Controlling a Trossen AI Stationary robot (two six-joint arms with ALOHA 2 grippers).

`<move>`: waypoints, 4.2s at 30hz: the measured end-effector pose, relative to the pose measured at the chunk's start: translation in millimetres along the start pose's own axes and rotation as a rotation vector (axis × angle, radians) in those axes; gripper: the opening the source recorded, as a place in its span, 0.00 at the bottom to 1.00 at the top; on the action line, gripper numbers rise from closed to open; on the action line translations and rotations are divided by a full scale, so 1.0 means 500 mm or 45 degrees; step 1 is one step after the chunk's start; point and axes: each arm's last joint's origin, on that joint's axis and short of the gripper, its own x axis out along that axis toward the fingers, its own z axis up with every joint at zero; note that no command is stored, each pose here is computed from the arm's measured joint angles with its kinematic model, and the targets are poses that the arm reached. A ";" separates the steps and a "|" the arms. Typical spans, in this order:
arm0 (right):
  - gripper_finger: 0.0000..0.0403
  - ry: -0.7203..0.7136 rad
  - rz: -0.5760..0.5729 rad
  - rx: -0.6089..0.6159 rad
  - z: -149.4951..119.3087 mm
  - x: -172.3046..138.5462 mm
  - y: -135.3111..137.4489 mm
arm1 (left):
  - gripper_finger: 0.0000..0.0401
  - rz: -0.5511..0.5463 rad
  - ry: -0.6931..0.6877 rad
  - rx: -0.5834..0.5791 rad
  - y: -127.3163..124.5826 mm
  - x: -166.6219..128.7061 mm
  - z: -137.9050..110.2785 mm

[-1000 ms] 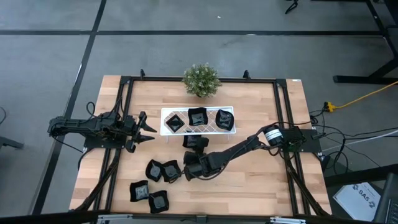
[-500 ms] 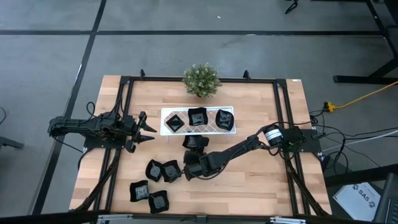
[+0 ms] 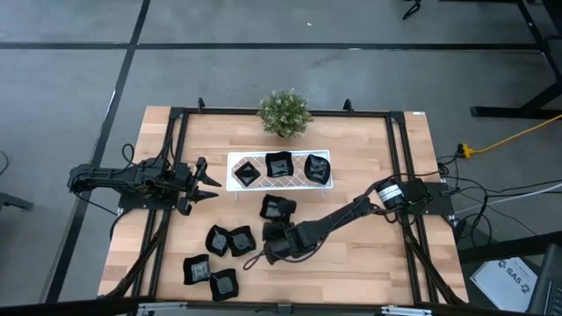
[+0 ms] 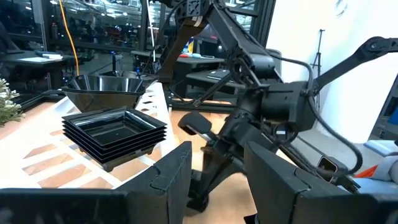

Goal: Pick & Place Mini shaped plates
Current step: Stack the black distorted square plate on top of the black distorted square plate on the shelf, then stack the black leaf-shaped plate on top of the black leaf-shaped plate on the shelf

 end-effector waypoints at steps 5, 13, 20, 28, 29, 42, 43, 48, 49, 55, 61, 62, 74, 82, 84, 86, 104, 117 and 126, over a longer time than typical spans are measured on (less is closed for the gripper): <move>0.01 0.037 0.079 0.000 0.001 -0.027 -0.007 | 0.36 0.000 0.001 0.000 0.000 0.000 0.000; 0.00 0.001 0.187 -0.024 0.010 -0.071 -0.003 | 0.36 0.000 0.000 0.000 0.000 0.000 0.000; 0.00 -0.032 0.332 -0.156 0.017 -0.116 -0.002 | 0.36 0.000 0.002 0.000 0.000 0.000 0.000; 0.00 -0.083 0.409 -0.254 0.030 -0.191 -0.044 | 0.36 0.000 0.001 0.000 0.000 0.000 0.000; 0.00 -0.085 0.408 -0.256 0.032 -0.198 -0.052 | 0.36 0.000 0.002 0.000 0.000 0.000 0.000; 0.00 -0.213 0.412 -0.360 0.051 -0.286 -0.136 | 0.36 0.000 0.001 0.000 0.000 0.000 0.000; 0.00 -0.228 0.411 -0.373 0.053 -0.293 -0.144 | 0.36 0.000 0.001 0.000 0.000 0.000 0.000; 0.00 -0.308 0.388 -0.410 0.062 -0.327 -0.192 | 0.36 0.000 0.001 0.000 0.000 0.000 0.000; 0.00 -0.321 0.371 -0.402 0.064 -0.332 -0.205 | 0.36 0.000 0.001 0.000 0.000 0.000 0.000; 0.00 -0.360 0.278 -0.403 0.077 -0.335 -0.267 | 0.36 0.000 0.002 0.000 0.000 0.000 0.000; 0.00 -0.343 0.208 -0.521 0.088 -0.300 -0.311 | 0.36 0.000 0.002 0.000 0.000 0.000 0.000; 0.00 -0.334 0.194 -0.530 0.089 -0.293 -0.320 | 0.36 0.000 0.001 0.000 0.000 0.000 0.000; 0.00 -0.173 0.128 -0.239 0.090 -0.207 -0.424 | 0.36 0.000 0.001 0.000 0.000 0.000 0.000; 0.00 -0.164 0.221 -0.132 0.089 -0.191 -0.442 | 0.36 0.000 0.001 0.000 0.000 0.000 0.000; 0.01 -0.161 0.219 -0.120 0.089 -0.190 -0.444 | 0.36 0.000 0.001 0.000 0.000 0.000 0.000; 0.01 -0.158 0.216 -0.114 0.089 -0.188 -0.447 | 0.36 0.000 0.001 0.000 0.000 0.000 0.000; 0.01 -0.105 0.249 -0.076 0.071 -0.143 -0.436 | 0.36 0.000 0.001 0.000 0.000 0.000 0.000; 0.22 -0.109 0.245 -0.064 0.072 -0.143 -0.436 | 0.36 0.000 0.001 -0.001 0.000 0.000 0.000; 0.33 -0.127 0.258 -0.077 0.080 -0.161 -0.432 | 0.36 0.000 0.001 0.000 0.000 0.000 0.000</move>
